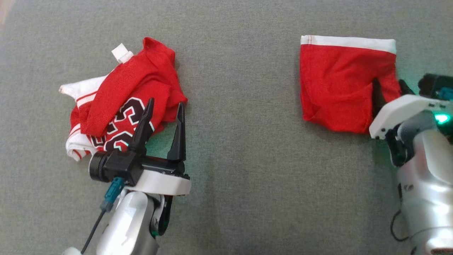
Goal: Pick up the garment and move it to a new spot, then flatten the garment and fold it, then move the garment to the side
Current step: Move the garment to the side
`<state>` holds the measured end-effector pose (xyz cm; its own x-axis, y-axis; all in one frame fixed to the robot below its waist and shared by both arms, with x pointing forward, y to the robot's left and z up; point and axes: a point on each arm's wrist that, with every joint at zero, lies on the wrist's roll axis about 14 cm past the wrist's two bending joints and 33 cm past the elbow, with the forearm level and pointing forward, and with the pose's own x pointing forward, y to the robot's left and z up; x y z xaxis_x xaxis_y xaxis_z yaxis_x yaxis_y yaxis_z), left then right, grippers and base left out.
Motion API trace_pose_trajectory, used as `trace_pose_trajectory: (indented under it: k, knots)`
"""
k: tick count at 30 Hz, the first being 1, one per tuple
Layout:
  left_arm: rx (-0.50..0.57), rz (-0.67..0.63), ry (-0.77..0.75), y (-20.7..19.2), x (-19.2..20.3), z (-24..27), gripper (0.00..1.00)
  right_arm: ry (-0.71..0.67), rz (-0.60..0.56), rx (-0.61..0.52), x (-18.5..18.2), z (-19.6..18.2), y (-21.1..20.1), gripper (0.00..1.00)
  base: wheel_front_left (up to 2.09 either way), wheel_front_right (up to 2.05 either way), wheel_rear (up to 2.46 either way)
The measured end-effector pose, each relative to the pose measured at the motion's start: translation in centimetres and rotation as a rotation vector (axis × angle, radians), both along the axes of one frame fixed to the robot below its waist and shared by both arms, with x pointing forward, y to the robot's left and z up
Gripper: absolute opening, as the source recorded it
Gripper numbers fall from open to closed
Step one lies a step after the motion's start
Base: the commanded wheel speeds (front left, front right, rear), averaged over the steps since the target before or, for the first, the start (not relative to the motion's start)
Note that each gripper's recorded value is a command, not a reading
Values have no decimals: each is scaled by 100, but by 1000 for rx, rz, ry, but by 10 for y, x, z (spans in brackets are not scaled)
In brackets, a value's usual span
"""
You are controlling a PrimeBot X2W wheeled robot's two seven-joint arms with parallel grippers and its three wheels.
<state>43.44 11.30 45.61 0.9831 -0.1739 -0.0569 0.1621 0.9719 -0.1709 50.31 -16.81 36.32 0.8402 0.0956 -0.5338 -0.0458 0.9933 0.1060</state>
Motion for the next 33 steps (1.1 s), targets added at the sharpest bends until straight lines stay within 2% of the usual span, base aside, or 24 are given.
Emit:
trace_pose_trajectory:
  k: [4,5,6,13,19,25,29,33]
  knots:
    - [0,1,-2,0,0,1,100,24,65,-40,5,1,7,100,0,0,0]
    - [0,-1,-3,-1,0,1,100,26,84,-54,5,1,9,33,0,0,0]
    - [-1,-3,-4,-1,0,1,100,24,98,-68,4,1,9,0,0,0,0]
    - [-7,-28,-27,-11,1,10,100,-85,148,-170,4,23,-8,0,0,0,0]
    - [-17,-57,-57,-22,2,21,100,-192,156,-339,6,64,-63,0,0,0,0]
    - [-20,-62,-58,-24,2,21,100,-111,133,-504,-12,64,-129,0,0,0,0]
    - [-11,-54,-54,-21,3,19,100,-52,62,-590,-22,67,-182,0,0,0,0]
    - [-11,-49,-49,-18,3,17,100,-35,17,-621,-26,70,-205,0,0,0,0]
